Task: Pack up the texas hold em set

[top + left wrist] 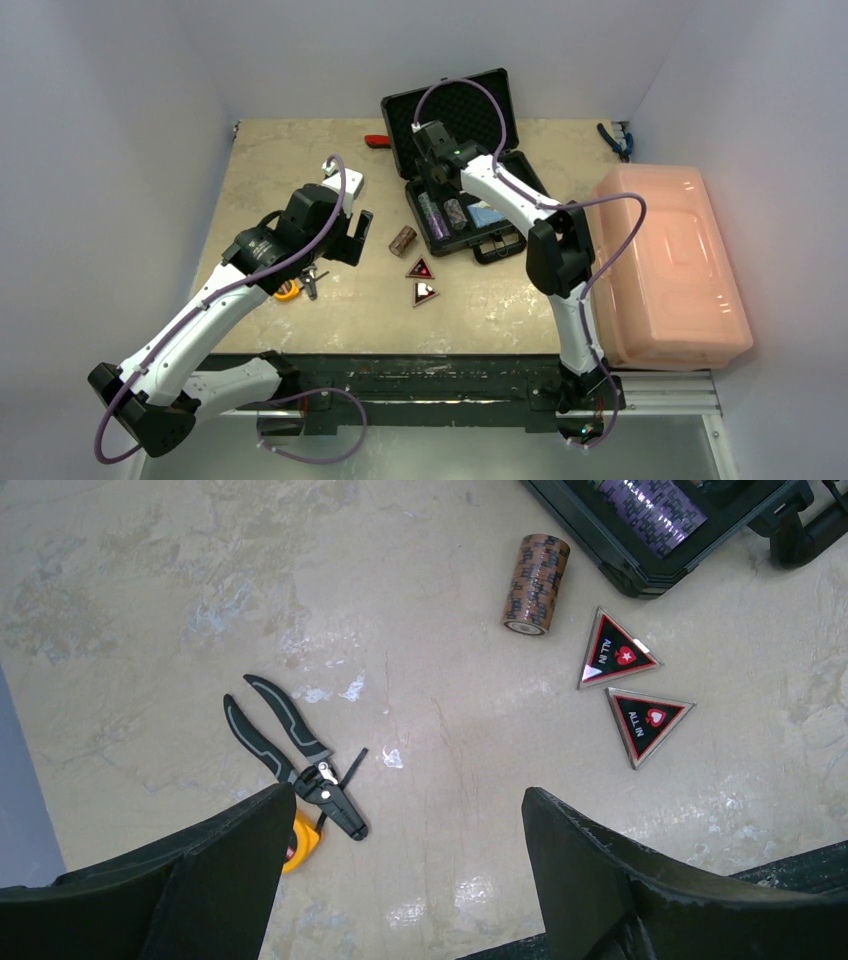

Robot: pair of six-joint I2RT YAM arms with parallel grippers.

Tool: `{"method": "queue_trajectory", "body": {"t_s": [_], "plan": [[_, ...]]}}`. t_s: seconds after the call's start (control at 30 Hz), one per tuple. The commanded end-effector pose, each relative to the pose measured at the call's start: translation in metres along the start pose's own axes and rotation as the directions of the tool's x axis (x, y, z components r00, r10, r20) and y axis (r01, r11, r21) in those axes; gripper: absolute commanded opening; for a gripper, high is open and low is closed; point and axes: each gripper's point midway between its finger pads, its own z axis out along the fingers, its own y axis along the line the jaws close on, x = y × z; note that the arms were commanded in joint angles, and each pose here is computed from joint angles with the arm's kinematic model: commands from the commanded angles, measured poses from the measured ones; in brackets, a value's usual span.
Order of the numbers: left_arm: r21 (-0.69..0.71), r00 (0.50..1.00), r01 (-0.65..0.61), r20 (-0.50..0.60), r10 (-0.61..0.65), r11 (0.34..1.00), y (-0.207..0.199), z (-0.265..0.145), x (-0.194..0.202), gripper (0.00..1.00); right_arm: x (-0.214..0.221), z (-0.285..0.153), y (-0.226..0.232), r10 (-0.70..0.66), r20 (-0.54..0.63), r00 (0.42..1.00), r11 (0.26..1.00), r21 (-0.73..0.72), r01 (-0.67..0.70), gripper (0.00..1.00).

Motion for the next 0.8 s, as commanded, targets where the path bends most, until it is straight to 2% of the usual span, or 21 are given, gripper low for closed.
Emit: {"method": "queue_trajectory", "body": {"t_s": [0.0,0.4,0.77], "plan": [[0.004,1.0,-0.008,0.028,0.008,1.0,0.0,0.002,-0.006,0.83,-0.018,0.001,0.002,0.033,0.03,0.999,0.999,-0.01,-0.033,0.47],[0.004,1.0,-0.008,0.027,0.008,1.0,0.0,0.002,-0.005,0.83,-0.018,0.022,0.0,0.034,0.003,0.999,0.999,0.007,-0.034,0.27],[0.004,1.0,-0.012,0.025,0.012,1.0,-0.001,0.003,-0.005,0.82,-0.001,0.029,-0.004,0.019,-0.042,0.999,1.0,0.025,-0.018,0.24]]}}
